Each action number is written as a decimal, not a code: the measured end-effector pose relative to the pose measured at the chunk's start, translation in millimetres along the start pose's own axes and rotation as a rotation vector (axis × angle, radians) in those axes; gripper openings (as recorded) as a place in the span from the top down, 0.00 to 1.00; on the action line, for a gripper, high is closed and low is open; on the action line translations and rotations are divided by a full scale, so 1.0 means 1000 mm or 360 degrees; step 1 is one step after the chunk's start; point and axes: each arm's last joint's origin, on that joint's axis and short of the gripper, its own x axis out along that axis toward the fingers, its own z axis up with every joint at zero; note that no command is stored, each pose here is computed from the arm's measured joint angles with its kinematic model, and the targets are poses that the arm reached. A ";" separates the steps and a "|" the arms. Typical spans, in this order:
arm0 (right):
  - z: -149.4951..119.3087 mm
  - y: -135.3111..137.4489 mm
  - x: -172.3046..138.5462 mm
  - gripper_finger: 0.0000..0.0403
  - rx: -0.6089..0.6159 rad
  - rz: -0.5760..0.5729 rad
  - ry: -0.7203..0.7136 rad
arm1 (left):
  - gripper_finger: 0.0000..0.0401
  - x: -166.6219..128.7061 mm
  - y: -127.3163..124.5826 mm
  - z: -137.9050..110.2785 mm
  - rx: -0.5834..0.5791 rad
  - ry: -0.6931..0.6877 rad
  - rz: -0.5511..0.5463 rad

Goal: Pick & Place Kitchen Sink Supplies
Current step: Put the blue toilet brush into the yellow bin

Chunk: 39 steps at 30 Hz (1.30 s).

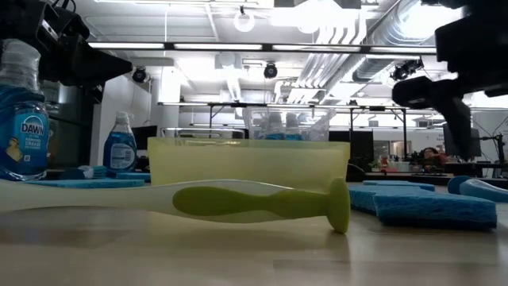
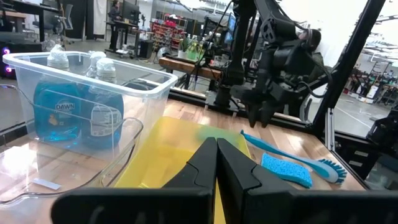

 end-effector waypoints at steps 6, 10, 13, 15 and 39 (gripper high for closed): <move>-0.002 0.000 0.009 0.53 -0.0168 -0.0020 -0.0077 | 1.00 0.000 0.000 0.000 0.0000 0.0000 0.0000; -0.004 0.000 0.016 0.53 -0.0264 -0.0037 -0.0129 | 1.00 0.000 0.000 0.000 0.0000 0.0000 0.0000; -0.006 -0.003 0.026 0.53 -0.0277 -0.0065 -0.0148 | 1.00 0.000 0.000 0.000 0.0000 0.0000 0.0000; -0.006 -0.006 0.030 0.53 -0.0257 -0.0086 -0.0133 | 1.00 0.000 0.000 0.000 0.0000 0.0000 0.0000; -0.006 -0.009 0.048 0.74 -0.0191 -0.0048 -0.0028 | 1.00 0.000 0.000 0.000 0.0000 0.0000 0.0000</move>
